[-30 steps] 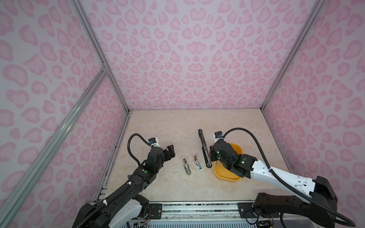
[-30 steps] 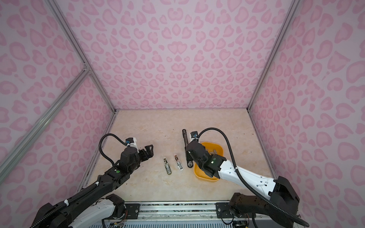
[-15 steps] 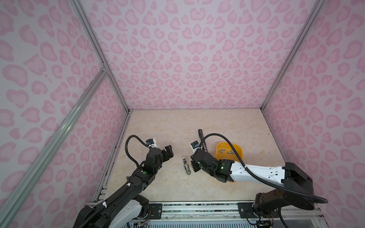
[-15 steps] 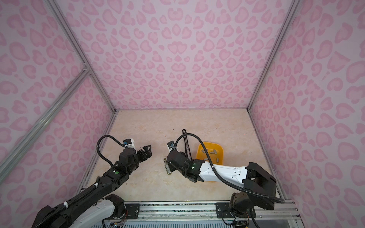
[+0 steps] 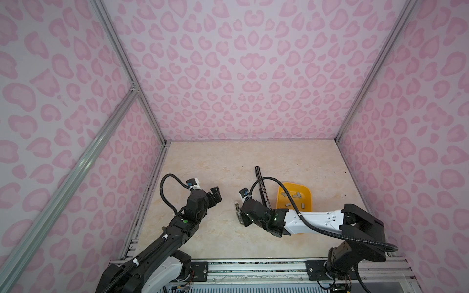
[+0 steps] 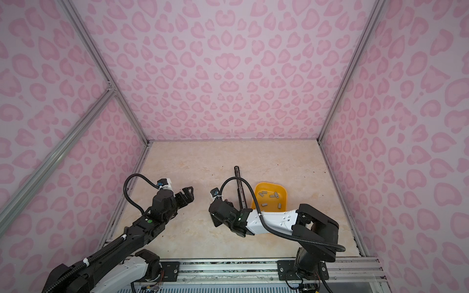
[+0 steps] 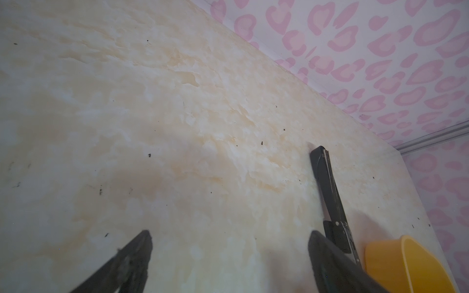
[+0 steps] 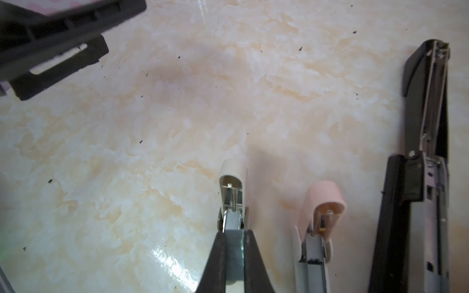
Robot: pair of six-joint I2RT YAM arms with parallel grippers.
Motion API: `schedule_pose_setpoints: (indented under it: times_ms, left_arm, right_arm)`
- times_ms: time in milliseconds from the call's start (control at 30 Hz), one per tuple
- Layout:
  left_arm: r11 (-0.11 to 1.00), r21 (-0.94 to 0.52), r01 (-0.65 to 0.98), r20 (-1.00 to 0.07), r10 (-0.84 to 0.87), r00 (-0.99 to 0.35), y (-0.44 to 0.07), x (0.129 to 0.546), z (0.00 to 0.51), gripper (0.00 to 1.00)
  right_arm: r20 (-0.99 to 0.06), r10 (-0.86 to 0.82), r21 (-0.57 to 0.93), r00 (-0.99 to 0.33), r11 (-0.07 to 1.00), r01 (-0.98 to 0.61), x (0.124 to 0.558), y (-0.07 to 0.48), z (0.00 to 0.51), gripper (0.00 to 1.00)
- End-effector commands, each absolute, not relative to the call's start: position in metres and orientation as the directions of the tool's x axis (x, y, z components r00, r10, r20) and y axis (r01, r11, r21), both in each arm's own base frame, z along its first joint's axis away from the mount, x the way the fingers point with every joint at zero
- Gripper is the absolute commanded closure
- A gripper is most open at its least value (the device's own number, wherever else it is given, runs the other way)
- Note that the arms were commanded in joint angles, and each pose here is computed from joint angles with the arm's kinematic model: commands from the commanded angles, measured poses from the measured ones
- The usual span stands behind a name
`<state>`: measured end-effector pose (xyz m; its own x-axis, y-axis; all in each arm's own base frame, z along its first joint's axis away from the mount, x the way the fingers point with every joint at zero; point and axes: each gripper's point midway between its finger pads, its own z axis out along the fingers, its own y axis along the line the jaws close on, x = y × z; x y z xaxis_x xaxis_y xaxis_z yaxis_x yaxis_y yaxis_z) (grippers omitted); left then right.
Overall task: Load the staples into the stapler
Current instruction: 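Carry the staple strip with the right gripper over the open white stapler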
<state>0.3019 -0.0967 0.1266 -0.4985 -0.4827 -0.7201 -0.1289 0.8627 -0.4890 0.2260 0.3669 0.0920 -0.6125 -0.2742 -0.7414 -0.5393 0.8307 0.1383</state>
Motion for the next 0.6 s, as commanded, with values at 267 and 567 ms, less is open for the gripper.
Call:
schedule_pose_setpoints:
  times_ms: [267,567]
  left_arm:
    - [0.857,-0.501,-0.125,-0.721,-0.493,-0.487,-0.097,0.303,0.132,0.03]
    - [0.861,-0.494,-0.126,-0.727,-0.488,-0.483,-0.095,0.303,0.133,0.03]
  right_arm:
    - [-0.776,-0.222,0.134,-0.590,0.856,-0.499,0.226,0.365,0.091,0.98]
    - [-0.736,-0.251,0.128,-0.629,0.861,-0.493,0.221,0.375,0.070,0.98]
